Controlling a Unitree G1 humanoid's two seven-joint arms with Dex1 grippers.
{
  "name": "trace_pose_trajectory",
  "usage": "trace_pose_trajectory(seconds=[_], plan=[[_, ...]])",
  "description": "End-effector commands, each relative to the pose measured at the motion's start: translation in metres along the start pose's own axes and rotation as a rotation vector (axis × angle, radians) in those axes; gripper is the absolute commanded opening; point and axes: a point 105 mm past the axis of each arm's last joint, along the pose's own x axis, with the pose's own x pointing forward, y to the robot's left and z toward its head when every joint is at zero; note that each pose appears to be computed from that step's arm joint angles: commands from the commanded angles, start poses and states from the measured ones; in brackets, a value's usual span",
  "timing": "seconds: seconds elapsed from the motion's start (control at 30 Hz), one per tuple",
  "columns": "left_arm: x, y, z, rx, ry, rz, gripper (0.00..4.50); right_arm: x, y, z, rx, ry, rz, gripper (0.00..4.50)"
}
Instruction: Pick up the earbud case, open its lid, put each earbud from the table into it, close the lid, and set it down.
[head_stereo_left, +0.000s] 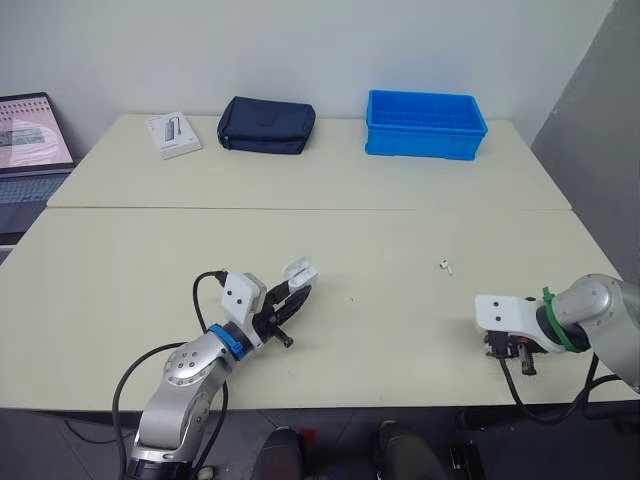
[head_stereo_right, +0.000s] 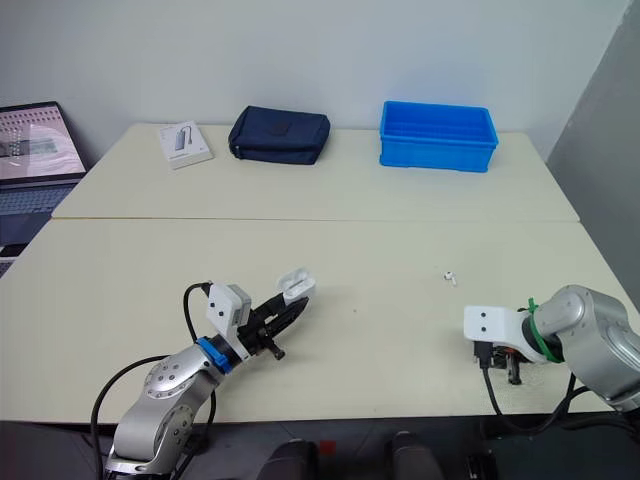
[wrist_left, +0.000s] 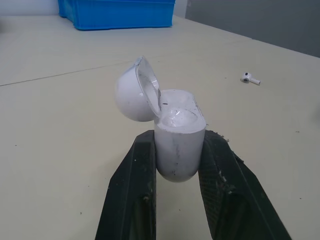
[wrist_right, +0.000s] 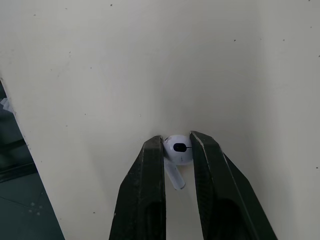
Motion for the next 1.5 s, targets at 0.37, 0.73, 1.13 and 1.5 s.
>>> trace_pose_trajectory(seconds=[0.37, 0.73, 1.13, 1.5], plan=[[0.007, -0.007, 0.026, 0.02, -0.117, -0.054, 0.78, -0.04, -0.026, 0.092, 0.066, -0.498, -0.121, 0.37], [0.026, -0.016, 0.048, 0.031, -0.196, -0.089, 0.78, -0.076, -0.035, 0.214, 0.361, -1.386, -0.154, 0.37], [0.033, -0.02, 0.061, 0.035, -0.233, -0.119, 0.78, -0.049, -0.025, 0.236, 0.429, -1.459, -0.16, 0.37], [0.033, -0.019, 0.06, 0.038, -0.233, -0.131, 0.78, -0.033, -0.021, 0.242, 0.426, -1.443, -0.155, 0.37]])
